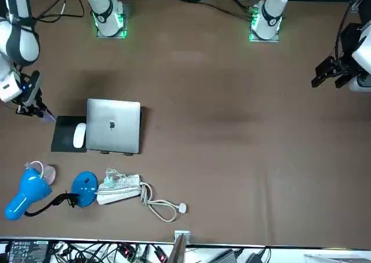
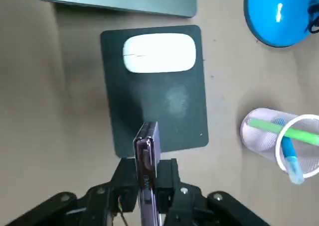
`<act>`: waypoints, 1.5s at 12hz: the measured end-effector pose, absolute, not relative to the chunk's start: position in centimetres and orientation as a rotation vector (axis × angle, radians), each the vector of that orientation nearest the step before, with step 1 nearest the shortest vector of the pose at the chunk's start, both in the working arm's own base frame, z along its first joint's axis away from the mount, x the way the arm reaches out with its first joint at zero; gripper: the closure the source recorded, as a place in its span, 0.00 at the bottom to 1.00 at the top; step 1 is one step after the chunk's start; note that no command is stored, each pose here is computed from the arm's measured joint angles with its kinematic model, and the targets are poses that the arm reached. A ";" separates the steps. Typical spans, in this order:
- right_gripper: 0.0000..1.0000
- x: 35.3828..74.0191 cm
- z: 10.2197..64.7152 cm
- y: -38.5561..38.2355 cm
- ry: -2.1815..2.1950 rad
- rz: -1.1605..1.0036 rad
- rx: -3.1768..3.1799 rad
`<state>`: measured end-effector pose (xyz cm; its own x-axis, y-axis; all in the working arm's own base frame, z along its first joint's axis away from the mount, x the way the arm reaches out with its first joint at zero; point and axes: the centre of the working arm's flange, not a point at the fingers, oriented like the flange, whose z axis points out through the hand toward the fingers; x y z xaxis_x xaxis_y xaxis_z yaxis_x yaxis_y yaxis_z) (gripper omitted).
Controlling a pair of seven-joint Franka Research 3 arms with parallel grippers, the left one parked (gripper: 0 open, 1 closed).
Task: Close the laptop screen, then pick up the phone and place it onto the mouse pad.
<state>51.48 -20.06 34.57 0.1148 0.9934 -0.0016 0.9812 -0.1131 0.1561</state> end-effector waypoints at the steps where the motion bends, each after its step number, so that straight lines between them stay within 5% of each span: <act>1: 0.78 52.3 33.8 -20.3 2.006 0.161 2.269; 18: 0.78 57.0 26.2 -17.8 1.934 0.248 2.283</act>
<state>57.03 -17.80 26.25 0.1604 0.9864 0.0354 0.9634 -0.1643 0.2117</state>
